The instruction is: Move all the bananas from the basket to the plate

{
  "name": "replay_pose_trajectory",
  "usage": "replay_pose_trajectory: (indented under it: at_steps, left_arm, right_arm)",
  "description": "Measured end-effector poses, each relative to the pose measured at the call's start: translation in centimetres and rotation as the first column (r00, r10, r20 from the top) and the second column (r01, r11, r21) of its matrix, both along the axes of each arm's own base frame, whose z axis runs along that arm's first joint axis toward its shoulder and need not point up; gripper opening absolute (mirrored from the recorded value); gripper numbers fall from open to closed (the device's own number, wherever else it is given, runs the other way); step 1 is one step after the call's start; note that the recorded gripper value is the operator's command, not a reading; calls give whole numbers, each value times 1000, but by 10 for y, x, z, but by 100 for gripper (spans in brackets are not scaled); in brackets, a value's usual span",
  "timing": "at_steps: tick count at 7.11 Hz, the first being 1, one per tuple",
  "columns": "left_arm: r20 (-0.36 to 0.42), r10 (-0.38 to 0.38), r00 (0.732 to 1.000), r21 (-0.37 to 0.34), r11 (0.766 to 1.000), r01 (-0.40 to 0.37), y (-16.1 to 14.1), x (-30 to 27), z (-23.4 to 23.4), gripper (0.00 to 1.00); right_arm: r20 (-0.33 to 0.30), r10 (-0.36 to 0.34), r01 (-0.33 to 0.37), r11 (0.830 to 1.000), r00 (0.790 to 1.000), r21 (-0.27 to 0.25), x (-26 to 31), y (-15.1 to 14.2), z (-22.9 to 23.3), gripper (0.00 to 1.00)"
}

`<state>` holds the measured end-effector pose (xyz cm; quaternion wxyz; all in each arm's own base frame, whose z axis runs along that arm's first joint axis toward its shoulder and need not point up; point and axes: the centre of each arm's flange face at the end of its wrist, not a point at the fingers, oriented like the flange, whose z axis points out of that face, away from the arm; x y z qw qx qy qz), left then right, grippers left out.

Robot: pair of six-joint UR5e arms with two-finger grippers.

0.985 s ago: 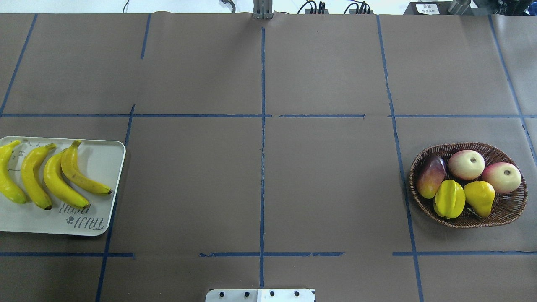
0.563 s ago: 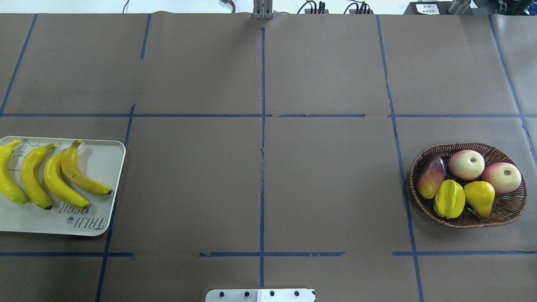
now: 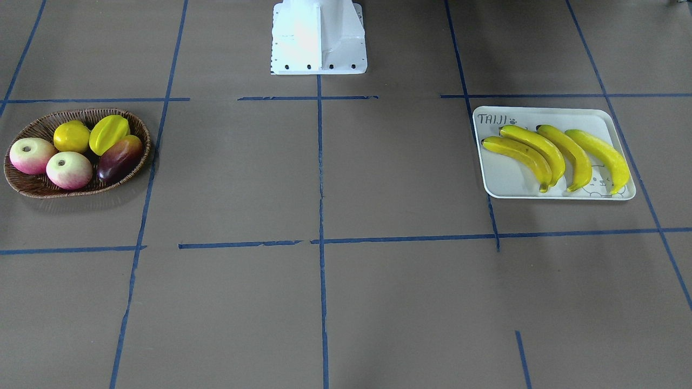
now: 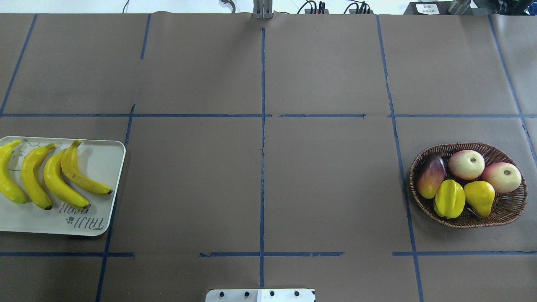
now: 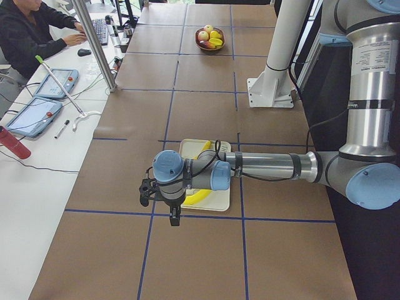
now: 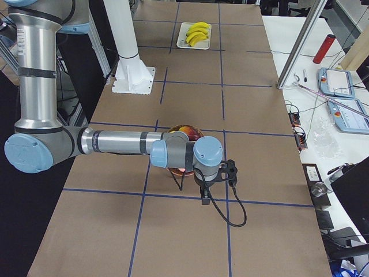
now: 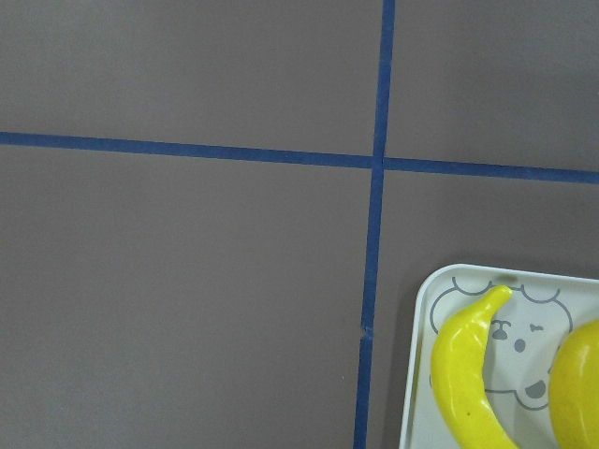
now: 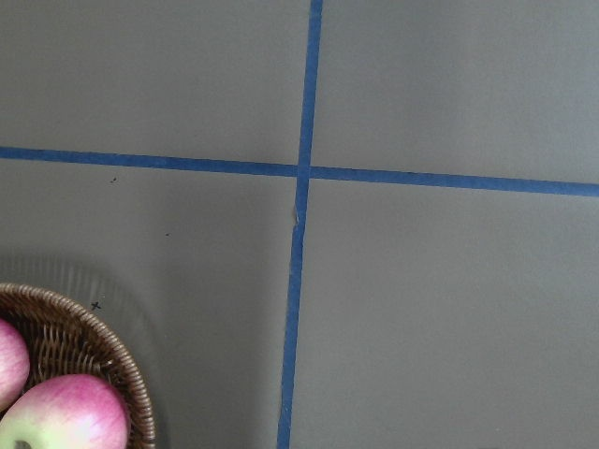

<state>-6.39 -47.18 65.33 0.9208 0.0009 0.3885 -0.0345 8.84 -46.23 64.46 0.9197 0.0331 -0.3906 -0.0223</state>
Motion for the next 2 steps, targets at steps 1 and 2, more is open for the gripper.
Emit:
replay_pose_trajectory:
  at_steps: [1,2]
  left_arm:
    - [0,0,1000,0,1000,0,0,0,0,100]
    - [0,0,1000,-1,1000,0,0,0,1,100]
  right_arm:
    - [0,1,-1,1000,1000,-1,0,0,0,100]
    - [0,1,-1,1000,1000,0,0,0,0,100]
